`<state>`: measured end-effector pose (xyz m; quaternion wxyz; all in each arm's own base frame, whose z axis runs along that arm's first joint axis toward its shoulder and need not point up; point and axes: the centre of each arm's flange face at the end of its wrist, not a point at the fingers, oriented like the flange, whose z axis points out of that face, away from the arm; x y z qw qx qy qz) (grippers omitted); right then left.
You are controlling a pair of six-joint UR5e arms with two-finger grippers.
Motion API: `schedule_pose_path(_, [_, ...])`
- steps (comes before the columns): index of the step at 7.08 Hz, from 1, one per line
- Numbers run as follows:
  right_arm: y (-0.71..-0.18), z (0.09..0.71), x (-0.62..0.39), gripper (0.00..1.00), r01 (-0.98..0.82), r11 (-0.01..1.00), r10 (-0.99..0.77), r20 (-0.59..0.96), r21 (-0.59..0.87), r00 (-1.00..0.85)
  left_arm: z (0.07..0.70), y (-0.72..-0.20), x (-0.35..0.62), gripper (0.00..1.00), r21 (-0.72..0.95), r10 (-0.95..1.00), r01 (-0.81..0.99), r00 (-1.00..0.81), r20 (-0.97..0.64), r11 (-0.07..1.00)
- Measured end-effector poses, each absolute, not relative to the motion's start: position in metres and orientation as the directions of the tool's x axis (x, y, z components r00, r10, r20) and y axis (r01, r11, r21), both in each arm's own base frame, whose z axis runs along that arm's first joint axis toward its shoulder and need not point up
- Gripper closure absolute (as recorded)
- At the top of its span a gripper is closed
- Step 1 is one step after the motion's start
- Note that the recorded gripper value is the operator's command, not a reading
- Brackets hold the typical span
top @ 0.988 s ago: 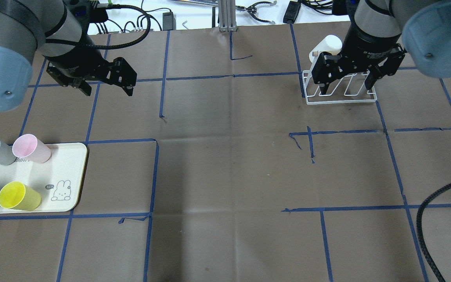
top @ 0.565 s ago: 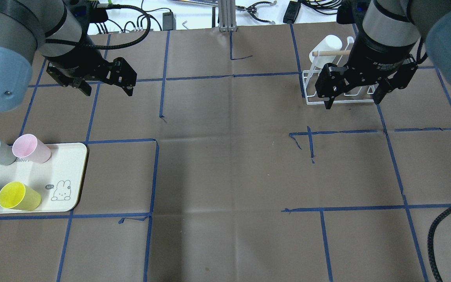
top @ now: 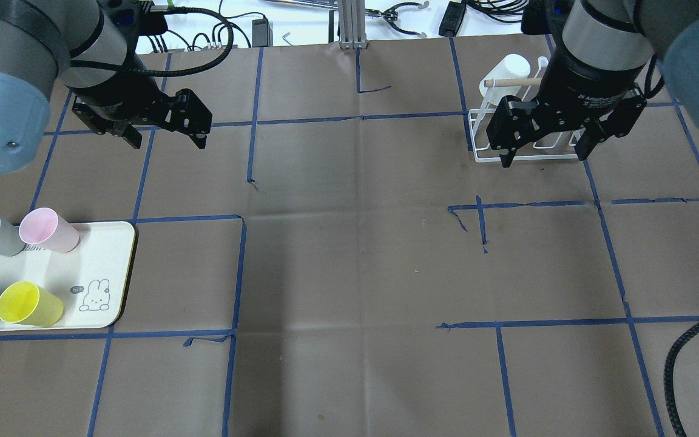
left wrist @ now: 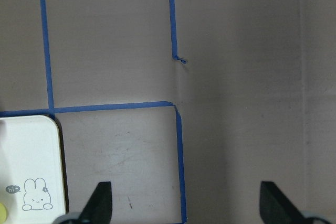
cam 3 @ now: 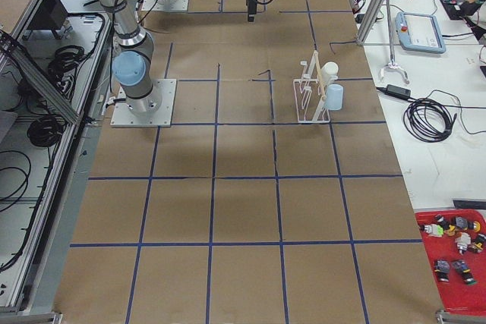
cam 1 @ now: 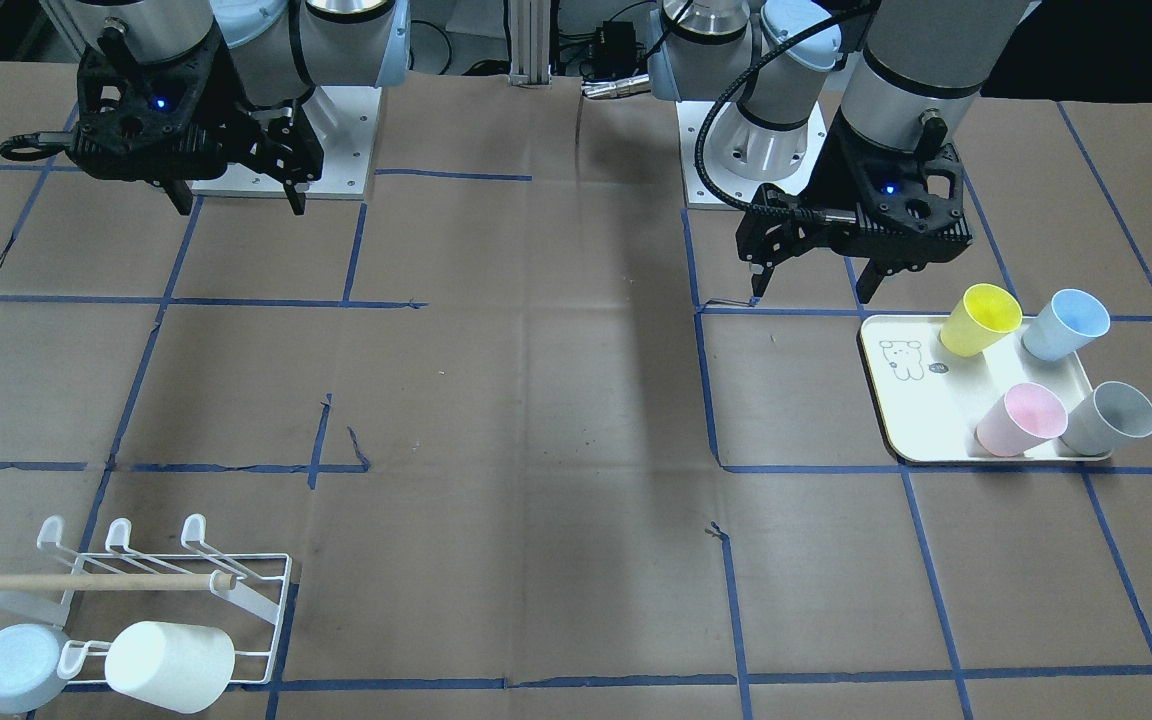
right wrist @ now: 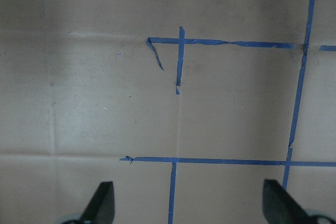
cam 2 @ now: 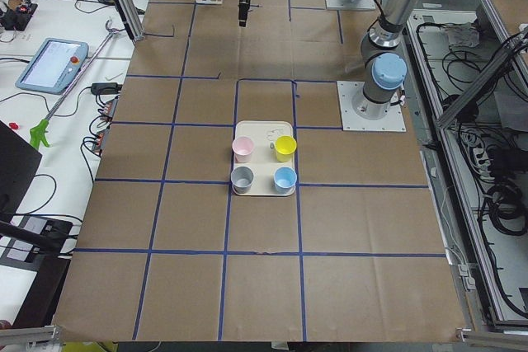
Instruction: Transfer IKEA cup to right arm and place on rack
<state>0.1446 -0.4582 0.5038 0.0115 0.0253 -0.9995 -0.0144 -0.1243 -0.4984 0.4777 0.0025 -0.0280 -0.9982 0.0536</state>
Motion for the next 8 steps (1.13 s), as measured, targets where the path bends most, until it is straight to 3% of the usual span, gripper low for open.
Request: schedule_pose_path(8, [-0.4604,0.5041,0.1448,0.00,-0.053,0.998,-0.054,0.021,0.024,-0.998,0.4772,-0.4989,-0.1243,0.01,-0.107,0.056,0.056,-0.998,0.002,0.993])
